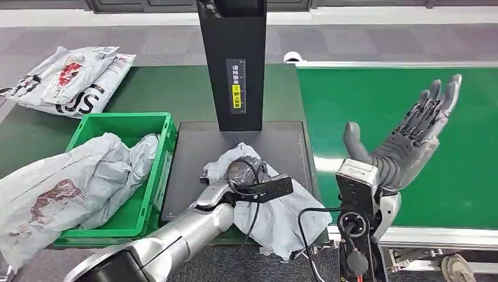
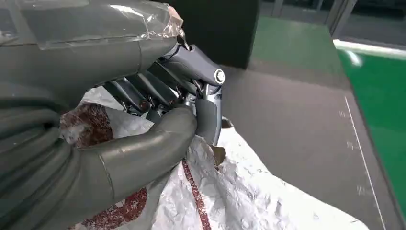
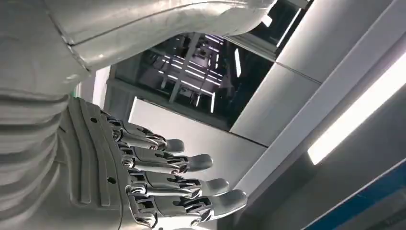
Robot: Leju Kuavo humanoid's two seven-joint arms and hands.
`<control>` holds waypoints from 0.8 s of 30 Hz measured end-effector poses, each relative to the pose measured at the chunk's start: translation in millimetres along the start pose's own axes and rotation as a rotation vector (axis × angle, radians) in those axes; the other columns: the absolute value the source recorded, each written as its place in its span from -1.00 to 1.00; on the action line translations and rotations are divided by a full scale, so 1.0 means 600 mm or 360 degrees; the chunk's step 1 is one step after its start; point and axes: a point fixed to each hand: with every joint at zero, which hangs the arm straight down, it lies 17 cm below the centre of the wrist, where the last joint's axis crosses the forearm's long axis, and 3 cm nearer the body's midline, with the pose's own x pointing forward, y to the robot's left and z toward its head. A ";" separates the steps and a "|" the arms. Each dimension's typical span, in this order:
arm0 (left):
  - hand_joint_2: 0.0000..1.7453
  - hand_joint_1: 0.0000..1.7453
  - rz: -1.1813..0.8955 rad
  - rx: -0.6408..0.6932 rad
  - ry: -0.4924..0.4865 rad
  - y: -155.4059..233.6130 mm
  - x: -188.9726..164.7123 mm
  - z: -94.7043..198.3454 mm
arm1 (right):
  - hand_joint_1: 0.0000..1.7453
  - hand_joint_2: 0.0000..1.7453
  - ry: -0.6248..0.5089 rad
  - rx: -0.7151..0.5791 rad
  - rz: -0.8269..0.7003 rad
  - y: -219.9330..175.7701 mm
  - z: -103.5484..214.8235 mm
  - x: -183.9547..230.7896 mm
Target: Moved the parcel from conveyor to table for the left to box.
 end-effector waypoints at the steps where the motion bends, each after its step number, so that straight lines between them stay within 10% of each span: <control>1: 1.00 1.00 0.0002 0.0003 0.0000 0.002 0.000 0.000 | -1.00 1.00 -0.0002 0.0000 0.0000 0.000 0.000 0.000; 24: 1.00 1.00 -0.0031 0.0704 -0.0469 0.291 0.153 -0.027 | -1.00 1.00 -0.0086 -0.0001 -0.0006 0.002 0.005 0.010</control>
